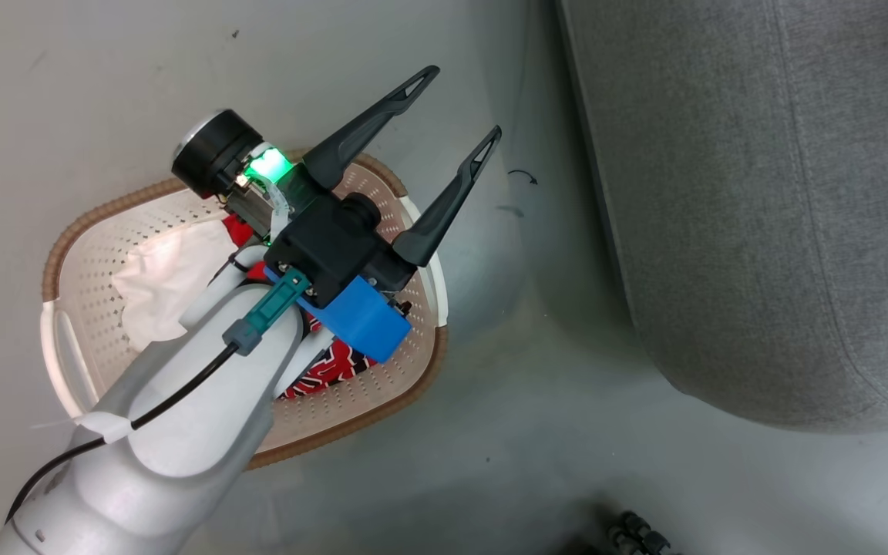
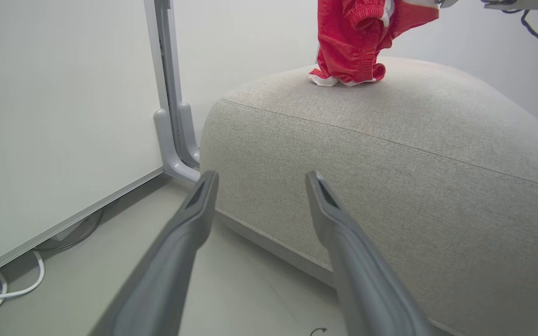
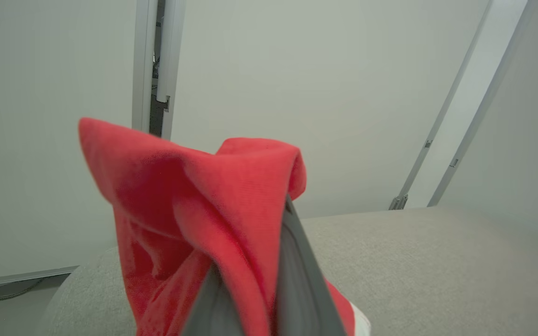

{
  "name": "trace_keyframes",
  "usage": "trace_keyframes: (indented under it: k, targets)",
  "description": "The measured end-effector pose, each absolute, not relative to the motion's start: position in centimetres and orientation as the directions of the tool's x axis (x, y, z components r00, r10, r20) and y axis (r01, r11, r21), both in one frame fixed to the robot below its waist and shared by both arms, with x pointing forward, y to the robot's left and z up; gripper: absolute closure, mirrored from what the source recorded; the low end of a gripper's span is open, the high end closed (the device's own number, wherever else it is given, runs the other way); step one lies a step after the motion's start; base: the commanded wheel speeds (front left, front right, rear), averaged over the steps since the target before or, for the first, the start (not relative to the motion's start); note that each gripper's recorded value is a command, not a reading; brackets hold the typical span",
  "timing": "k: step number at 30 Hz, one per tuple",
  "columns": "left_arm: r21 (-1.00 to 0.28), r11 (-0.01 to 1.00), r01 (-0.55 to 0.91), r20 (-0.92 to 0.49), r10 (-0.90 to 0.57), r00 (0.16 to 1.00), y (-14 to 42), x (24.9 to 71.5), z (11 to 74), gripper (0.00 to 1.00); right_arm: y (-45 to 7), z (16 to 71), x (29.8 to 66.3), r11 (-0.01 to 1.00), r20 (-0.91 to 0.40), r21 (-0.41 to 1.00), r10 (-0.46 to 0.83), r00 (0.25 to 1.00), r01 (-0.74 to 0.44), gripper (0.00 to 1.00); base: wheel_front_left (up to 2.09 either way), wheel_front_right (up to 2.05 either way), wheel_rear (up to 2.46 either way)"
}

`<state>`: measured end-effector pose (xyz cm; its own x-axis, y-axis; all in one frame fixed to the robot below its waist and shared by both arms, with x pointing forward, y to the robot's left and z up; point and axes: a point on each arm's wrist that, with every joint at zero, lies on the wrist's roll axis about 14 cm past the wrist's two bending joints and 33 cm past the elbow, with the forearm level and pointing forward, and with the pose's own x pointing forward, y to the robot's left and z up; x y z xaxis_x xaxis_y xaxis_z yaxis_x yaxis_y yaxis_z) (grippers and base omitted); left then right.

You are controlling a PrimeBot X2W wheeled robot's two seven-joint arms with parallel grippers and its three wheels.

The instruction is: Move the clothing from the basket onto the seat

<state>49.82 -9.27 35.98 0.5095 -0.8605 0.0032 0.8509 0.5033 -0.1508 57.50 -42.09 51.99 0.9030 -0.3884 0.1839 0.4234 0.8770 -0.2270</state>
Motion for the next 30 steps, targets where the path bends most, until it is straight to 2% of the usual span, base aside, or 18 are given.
trace_keyframes:
  k: [9, 15, 16, 17, 23, 30]
  targets:
    - [-0.145, 0.513, 0.846, 0.002, -0.855, 0.519, -8.8, 50.4, 35.7, 0.0, -44.4, 44.5, 55.5, 0.858, -0.038, -0.263, -0.466, 0.884, 0.441, 1.0, 0.0, 0.0, 0.0]
    - [-0.142, 0.518, 0.843, 0.002, -0.852, 0.524, -8.7, 50.6, 35.9, 0.0, -44.8, 42.2, 53.6, 0.854, -0.11, -0.246, -0.494, 0.862, 0.458, 1.0, 0.0, 0.0, 0.0]
    - [-0.141, 0.523, 0.841, 0.001, -0.849, 0.528, -8.6, 50.7, 35.9, 0.0, -44.7, 41.8, 53.4, 0.855, -0.12, -0.234, -0.497, 0.859, 0.462, 0.64, 0.0, 0.0, 0.0]
    - [-0.14, 0.527, 0.838, 0.002, -0.847, 0.532, -8.5, 50.8, 36.1, 0.0, -44.5, 41.5, 53.2, 0.857, -0.128, -0.228, -0.497, 0.858, 0.462, 0.0, 0.0, 0.0, 0.0]
    - [-0.125, 0.538, 0.833, 0.015, -0.839, 0.544, -8.4, 50.8, 37.7, 0.0, -43.7, 43.4, 52.5, 0.864, -0.075, -0.194, -0.485, 0.871, 0.464, 0.0, 0.0, 0.0, 0.0]
    - [-0.116, 0.58, 0.806, 0.043, -0.808, 0.587, -7.5, 50.3, 41.1, 0.0, -42.1, 46.0, 49.6, 0.875, -0.019, -0.22, -0.446, 0.895, 0.432, 0.0, 0.0, 0.0, 0.0]
